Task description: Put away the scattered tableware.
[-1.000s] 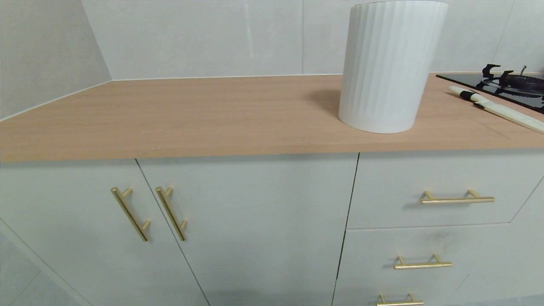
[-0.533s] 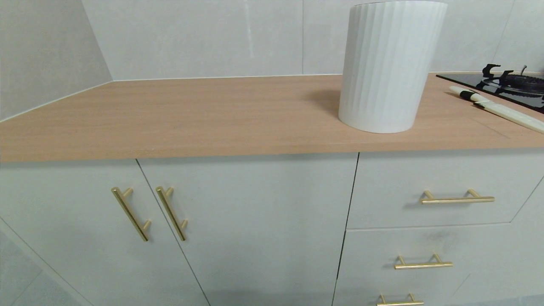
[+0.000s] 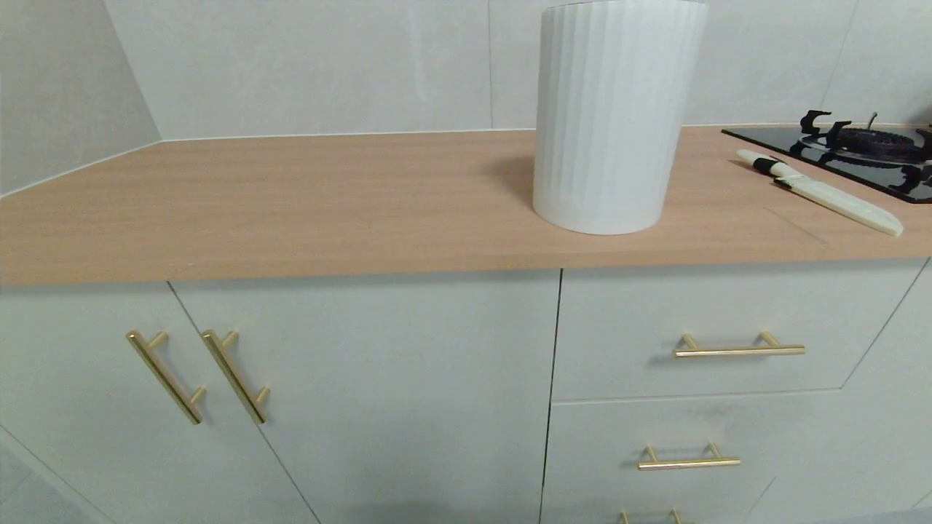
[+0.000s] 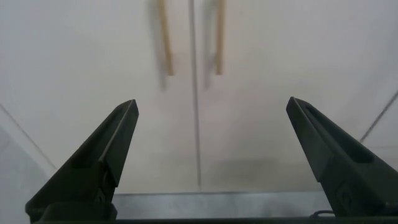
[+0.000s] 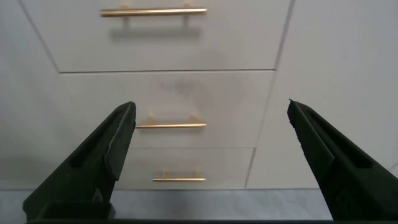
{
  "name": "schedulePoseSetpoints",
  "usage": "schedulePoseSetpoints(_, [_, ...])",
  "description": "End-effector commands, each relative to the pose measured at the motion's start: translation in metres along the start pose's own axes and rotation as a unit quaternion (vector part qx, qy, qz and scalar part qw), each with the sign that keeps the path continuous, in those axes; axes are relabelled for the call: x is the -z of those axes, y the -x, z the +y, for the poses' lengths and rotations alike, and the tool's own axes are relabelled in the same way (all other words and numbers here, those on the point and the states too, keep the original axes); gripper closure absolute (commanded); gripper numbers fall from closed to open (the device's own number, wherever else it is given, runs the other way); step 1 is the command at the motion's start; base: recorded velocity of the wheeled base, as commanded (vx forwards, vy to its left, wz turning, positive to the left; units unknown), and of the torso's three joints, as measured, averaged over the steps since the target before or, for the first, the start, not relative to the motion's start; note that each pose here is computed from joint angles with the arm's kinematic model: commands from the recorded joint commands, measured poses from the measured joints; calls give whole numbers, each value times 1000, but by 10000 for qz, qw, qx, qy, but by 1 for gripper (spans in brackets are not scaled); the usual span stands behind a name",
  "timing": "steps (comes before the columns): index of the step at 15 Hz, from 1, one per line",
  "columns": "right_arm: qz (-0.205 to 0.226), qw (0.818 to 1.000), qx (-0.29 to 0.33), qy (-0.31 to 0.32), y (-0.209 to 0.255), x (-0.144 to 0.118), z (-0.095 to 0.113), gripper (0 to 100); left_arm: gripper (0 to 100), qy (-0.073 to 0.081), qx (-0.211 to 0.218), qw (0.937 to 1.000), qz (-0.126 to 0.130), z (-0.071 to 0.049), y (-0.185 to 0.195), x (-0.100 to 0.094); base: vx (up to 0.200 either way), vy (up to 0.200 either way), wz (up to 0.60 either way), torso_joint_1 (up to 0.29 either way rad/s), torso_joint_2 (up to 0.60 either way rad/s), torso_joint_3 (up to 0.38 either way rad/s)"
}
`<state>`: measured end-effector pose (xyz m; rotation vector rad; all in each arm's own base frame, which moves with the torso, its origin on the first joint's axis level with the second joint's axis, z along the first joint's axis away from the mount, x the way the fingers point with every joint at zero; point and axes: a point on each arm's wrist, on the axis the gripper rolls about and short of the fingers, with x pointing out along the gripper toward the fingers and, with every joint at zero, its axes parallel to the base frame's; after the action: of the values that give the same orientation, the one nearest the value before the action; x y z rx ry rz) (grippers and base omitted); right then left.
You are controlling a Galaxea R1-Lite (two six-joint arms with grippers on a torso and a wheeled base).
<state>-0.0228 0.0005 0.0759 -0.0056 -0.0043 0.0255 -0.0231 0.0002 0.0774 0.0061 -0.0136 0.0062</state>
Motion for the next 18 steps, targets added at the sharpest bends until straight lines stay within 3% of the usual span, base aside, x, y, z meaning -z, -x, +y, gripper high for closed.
schedulePoseSetpoints(1, [6, 10000, -3, 3, 0, 0, 0, 0, 0, 0, 0, 10000, -1, 0, 0, 0, 0, -200, 0, -2, 2, 2])
schedulePoseSetpoints(5, [6, 10000, -10, 3, 0, 0, 0, 0, 0, 0, 0, 10000, -1, 0, 0, 0, 0, -200, 0, 2, 1, 4])
schedulePoseSetpoints(15, [-2, 10000, 5, 3, 0, 0, 0, 0, 0, 0, -8, 10000, -1, 0, 0, 0, 0, 0, 0, 0, 0, 0])
schedulePoseSetpoints(18, [6, 10000, -3, 3, 0, 0, 0, 0, 0, 0, -8, 10000, -1, 0, 0, 0, 133, 0, 0, 3, 2, 2])
